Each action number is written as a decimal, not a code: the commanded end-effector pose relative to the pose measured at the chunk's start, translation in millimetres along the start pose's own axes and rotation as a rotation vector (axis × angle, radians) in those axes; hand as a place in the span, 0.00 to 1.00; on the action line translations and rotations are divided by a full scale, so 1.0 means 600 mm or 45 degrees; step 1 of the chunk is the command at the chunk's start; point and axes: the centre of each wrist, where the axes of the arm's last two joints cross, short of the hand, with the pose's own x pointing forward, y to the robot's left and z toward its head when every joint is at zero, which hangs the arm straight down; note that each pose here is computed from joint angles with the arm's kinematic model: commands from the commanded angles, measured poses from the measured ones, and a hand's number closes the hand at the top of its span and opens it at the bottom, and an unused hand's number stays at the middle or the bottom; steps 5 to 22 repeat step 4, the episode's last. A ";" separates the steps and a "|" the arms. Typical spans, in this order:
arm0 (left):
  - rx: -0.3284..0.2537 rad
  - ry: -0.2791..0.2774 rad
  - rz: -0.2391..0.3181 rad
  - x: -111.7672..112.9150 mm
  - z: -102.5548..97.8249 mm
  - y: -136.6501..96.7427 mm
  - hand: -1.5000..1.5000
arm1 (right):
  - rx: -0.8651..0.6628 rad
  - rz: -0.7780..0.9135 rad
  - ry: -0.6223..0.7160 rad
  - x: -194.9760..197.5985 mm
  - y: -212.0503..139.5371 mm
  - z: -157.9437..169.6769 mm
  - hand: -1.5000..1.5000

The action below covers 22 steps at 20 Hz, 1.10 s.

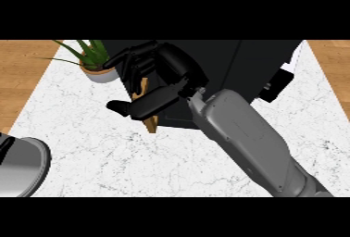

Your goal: Pick up the bottled water, place it into the cabinet and close the cabinet

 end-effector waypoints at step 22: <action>0.003 -0.006 0.000 -0.004 -0.013 -0.018 0.00 | -0.342 0.098 -0.035 0.012 -0.104 0.008 0.00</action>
